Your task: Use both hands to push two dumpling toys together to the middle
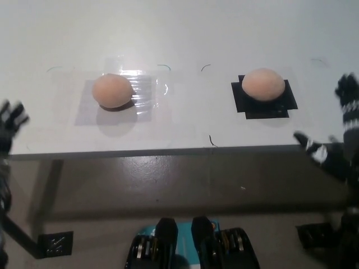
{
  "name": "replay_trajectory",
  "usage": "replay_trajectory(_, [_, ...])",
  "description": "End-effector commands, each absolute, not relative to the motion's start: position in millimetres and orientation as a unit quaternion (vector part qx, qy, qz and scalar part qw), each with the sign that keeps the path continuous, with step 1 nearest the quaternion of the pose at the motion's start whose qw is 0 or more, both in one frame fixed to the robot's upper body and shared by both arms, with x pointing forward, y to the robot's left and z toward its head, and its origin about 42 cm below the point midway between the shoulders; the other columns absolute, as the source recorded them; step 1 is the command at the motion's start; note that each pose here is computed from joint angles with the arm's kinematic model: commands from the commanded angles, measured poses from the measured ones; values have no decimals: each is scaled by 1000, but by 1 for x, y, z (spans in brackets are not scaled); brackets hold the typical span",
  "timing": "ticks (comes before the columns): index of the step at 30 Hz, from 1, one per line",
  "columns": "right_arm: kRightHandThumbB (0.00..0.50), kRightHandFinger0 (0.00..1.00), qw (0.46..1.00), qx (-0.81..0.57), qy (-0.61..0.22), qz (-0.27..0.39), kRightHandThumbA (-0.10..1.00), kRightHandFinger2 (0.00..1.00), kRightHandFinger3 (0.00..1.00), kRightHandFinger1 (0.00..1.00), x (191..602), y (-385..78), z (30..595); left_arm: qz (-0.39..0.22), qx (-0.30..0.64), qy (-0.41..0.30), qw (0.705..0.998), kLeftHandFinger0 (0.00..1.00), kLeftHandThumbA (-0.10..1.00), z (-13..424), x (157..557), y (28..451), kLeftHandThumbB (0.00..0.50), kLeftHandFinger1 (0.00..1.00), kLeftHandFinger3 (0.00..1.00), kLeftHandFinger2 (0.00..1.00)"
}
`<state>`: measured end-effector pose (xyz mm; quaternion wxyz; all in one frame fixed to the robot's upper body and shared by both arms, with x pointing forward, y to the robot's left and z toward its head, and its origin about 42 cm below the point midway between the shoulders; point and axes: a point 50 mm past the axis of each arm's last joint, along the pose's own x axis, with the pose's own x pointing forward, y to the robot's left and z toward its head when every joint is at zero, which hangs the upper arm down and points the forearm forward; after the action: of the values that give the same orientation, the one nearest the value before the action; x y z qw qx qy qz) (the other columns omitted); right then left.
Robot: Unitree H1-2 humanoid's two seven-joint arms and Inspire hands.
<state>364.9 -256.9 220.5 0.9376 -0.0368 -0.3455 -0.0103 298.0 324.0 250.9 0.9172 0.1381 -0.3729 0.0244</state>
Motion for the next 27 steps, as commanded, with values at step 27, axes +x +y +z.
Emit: replay_trajectory(27, [240,1000,964,177,-195,-17,1000,1000,1000,1000,576,-293,322,29,63,-210,975,1000,1000,356,546,361,321,1000,1000,1000])
